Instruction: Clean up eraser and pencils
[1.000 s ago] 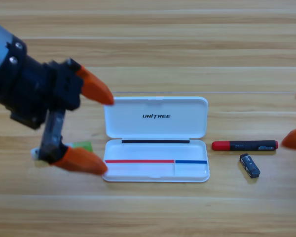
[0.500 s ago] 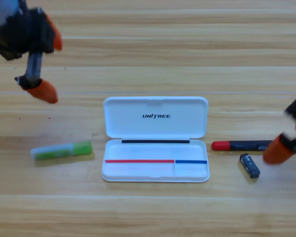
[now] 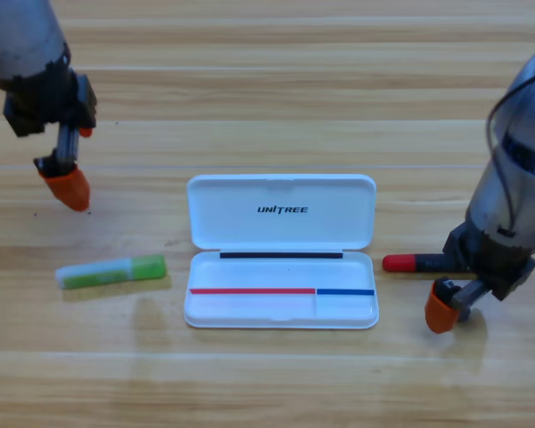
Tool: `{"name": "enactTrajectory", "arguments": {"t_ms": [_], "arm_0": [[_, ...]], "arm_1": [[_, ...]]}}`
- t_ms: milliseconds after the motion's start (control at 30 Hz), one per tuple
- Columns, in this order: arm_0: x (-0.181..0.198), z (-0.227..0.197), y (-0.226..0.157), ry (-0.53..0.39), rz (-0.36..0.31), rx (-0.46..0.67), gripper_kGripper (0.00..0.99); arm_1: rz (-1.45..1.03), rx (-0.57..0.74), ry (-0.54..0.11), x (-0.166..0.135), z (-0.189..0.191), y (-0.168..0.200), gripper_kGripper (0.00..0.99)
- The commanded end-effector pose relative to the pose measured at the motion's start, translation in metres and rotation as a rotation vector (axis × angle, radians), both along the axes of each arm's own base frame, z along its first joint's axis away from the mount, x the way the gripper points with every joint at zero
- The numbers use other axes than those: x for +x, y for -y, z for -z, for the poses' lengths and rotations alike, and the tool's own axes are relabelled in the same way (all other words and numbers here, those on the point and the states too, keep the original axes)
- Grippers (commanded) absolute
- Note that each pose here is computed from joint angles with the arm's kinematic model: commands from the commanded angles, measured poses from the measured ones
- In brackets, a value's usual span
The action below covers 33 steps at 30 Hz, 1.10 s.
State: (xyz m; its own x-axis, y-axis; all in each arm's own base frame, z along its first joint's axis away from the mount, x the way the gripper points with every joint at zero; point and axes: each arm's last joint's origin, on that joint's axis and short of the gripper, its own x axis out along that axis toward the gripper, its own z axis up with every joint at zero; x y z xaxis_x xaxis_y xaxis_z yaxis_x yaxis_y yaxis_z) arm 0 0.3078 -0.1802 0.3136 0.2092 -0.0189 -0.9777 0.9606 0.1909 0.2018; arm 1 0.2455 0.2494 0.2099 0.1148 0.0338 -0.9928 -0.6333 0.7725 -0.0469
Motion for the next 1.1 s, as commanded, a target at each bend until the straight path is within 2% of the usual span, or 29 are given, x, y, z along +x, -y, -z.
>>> {"name": "enactTrajectory", "arguments": {"t_ms": [33, 233, 300, 433, 467, 567, 633, 700, 800, 900, 1100], "arm_0": [[0.028, 0.035, -0.006, -0.119, -0.074, -0.013, 0.974], [0.025, 0.063, -0.009, -0.183, -0.079, -0.02, 0.988], [0.022, 0.071, -0.01, -0.188, -0.078, -0.017, 0.989], [0.018, 0.079, -0.012, -0.197, -0.077, -0.017, 0.989], [0.018, 0.08, -0.012, -0.198, -0.075, -0.016, 0.989], [0.016, 0.081, -0.013, -0.196, -0.073, -0.017, 0.988], [0.015, 0.082, -0.014, -0.194, -0.073, -0.018, 0.988], [0.015, 0.082, -0.014, -0.193, -0.075, -0.019, 0.988], [0.014, 0.083, -0.015, -0.186, -0.076, -0.019, 0.989], [0.014, 0.085, -0.017, -0.181, -0.079, -0.021, 0.99], [0.016, 0.1, -0.019, -0.176, -0.084, -0.018, 0.99]], "arm_1": [[0.038, -0.037, -0.028, 0.021, 0.032, -0.007, 0.859], [0.054, -0.057, -0.053, 0.028, 0.046, -0.006, 0.804], [0.053, -0.061, -0.06, 0.029, 0.051, -0.007, 0.626], [0.061, -0.07, -0.062, 0.03, 0.059, -0.004, 0.048], [0.063, -0.075, -0.054, 0.03, 0.059, -0.003, 0.017], [0.062, -0.095, -0.053, 0.028, 0.056, 0.002, 0.0], [0.023, -0.094, -0.041, 0.022, 0.039, 0.008, 0.0], [-0.07, -0.07, -0.008, 0.013, 0.009, 0.011, 0.0], [-0.349, -0.058, 0.069, -0.005, -0.037, 0.01, 0.0], [-0.469, -0.047, 0.113, -0.013, -0.06, 0.003, 0.0], [-0.739, -0.015, 0.061, -0.021, -0.06, -0.039, 0.0]]}}
